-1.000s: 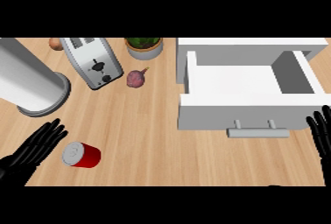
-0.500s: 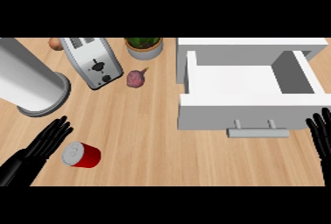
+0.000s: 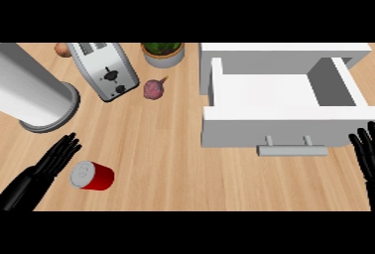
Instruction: Pick up the can, place it into the drawer and close the drawer
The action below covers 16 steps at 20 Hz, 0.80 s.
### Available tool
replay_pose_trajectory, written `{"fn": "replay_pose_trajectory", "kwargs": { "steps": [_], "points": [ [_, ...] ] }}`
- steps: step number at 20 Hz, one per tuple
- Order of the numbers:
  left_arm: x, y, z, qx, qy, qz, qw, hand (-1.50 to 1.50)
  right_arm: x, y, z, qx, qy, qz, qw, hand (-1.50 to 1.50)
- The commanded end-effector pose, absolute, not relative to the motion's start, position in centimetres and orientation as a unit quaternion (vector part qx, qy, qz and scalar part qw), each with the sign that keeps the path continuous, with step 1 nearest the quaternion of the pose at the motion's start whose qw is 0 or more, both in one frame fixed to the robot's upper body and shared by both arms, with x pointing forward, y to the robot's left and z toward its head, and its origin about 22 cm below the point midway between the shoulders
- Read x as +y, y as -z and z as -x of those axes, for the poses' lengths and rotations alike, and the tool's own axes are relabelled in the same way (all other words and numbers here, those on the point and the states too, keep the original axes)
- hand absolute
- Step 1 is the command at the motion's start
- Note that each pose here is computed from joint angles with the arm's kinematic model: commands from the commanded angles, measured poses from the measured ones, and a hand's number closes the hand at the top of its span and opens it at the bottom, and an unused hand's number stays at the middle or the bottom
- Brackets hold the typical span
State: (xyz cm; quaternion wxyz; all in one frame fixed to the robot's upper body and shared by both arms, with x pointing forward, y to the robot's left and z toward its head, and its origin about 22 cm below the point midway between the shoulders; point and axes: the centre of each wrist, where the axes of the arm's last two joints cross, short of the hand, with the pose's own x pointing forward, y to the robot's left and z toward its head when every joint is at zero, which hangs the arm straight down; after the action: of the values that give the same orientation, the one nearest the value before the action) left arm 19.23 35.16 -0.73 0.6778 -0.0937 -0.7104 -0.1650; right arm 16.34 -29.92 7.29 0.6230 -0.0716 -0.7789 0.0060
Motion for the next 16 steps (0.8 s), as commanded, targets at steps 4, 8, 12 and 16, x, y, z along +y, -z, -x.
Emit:
{"fn": "replay_pose_trajectory", "kwargs": {
  "steps": [4, 8, 12, 16],
  "points": [
    [36.4, 2.9, -18.4, -0.703, 0.166, 0.083, 0.686, -1.50, -29.1, -6.6, -17.3, -0.779, -0.008, 0.073, 0.622, -1.50],
    [37.5, 5.0, -20.0, -0.702, 0.164, 0.082, 0.689, -1.50, -30.2, -6.1, -17.4, -0.777, -0.001, 0.077, 0.625, -1.50],
    [39.7, 4.4, -20.0, -0.705, 0.161, 0.078, 0.686, -1.50, -29.1, -7.0, -15.5, -0.783, -0.007, 0.079, 0.618, -1.50],
    [39.7, 6.5, -20.0, -0.696, 0.165, 0.080, 0.694, -1.50, -28.9, -7.3, -16.4, -0.783, -0.011, 0.076, 0.618, -1.50]
  ]
}}
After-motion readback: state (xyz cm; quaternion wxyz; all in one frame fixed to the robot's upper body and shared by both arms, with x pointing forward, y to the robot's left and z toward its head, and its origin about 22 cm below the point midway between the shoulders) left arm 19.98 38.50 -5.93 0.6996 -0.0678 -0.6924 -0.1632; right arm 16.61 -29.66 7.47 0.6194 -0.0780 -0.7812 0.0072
